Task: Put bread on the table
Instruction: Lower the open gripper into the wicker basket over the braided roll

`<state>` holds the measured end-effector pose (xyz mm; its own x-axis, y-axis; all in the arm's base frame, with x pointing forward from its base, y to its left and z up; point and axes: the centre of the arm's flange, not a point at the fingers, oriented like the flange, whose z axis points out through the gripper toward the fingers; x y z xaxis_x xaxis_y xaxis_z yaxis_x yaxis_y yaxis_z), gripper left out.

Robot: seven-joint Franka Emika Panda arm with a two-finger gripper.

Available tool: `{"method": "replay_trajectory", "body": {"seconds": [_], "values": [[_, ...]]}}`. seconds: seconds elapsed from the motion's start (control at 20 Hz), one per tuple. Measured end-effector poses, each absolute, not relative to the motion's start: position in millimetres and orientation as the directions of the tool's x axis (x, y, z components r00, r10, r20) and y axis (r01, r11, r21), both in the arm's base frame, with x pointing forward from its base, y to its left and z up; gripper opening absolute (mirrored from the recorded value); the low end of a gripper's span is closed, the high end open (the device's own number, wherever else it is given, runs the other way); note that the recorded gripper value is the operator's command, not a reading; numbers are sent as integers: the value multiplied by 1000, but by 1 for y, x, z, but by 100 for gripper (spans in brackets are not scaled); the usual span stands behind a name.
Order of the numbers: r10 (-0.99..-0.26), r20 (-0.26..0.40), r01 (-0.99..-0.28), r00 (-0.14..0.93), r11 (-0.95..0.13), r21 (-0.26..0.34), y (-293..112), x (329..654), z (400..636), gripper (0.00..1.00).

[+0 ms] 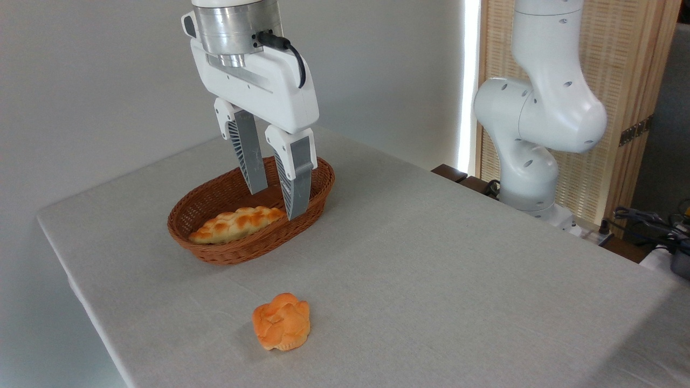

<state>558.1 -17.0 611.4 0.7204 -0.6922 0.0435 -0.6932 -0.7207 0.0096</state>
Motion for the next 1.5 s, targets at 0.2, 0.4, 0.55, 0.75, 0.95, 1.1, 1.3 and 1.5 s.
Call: {"method": "replay_trajectory", "body": {"seconds": [0.2, 0.4, 0.55, 0.75, 0.95, 1.1, 1.3, 1.5], "values": [[-692, 44, -693, 720, -721, 10, -17, 558, 611, 100], [-692, 44, -693, 721, -721, 10, -17, 558, 611, 100], [-692, 43, -693, 721, -721, 10, -17, 558, 611, 100], [-697, 43, -698, 716, -716, 10, -20, 558, 611, 100], [-735, 39, -736, 676, -676, 26, -53, 558, 604, 100], [-748, 104, -755, 655, -652, 63, -84, 564, 598, 100], [-733, 181, -755, 656, -641, 141, -130, 573, 573, 100], [-745, 182, -764, 642, -604, 225, -186, 575, 535, 100]]}}
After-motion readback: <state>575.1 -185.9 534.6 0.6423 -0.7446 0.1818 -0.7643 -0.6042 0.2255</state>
